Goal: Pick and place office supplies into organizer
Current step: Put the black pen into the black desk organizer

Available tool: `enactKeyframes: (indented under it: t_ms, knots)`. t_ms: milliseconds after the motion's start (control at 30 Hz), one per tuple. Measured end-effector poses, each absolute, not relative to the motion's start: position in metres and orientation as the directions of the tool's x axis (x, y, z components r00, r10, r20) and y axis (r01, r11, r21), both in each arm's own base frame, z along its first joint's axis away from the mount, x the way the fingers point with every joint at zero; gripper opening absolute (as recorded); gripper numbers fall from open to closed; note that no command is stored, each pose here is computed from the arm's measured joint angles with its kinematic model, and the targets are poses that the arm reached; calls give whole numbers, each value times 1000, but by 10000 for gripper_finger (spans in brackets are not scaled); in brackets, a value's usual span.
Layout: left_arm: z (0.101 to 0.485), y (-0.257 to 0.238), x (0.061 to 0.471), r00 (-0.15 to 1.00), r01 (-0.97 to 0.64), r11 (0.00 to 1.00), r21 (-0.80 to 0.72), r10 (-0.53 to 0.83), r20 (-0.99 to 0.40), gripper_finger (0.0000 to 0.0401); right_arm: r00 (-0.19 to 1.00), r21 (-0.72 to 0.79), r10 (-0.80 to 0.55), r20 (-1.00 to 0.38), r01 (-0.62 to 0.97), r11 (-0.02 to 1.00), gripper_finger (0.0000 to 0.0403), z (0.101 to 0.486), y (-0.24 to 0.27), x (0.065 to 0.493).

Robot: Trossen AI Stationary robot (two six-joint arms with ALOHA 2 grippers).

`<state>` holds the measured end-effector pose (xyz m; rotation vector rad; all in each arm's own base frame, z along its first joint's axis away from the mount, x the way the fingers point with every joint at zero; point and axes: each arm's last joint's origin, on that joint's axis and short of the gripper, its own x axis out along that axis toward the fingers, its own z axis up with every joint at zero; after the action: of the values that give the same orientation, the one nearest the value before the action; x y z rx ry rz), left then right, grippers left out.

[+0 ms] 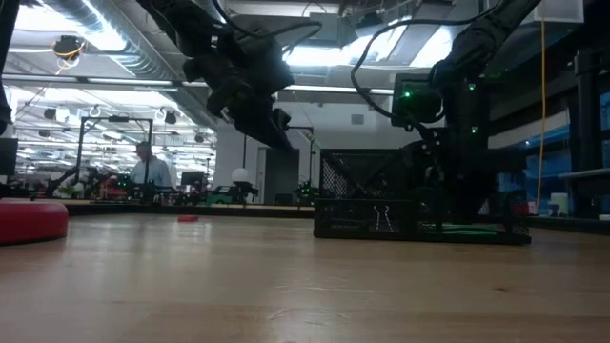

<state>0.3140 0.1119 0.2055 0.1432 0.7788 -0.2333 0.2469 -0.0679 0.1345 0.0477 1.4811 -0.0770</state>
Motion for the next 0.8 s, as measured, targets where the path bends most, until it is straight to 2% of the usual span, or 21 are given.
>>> enactKeyframes:
  t_ms: [167,333,800]
  knots:
    - [201,112,309,632,218,975,29,-119,-766,50,121,-30,-40,-992,78,996,38,152,-67,249]
    - [198,111,304,583,189,982,21,-94,-807,50,105,-85,-94,-990,90,992,38,165,-64,247]
    - [197,111,303,571,167,986,-1,-98,-815,50,85,-284,-285,-955,28,958,38,227,-48,263]
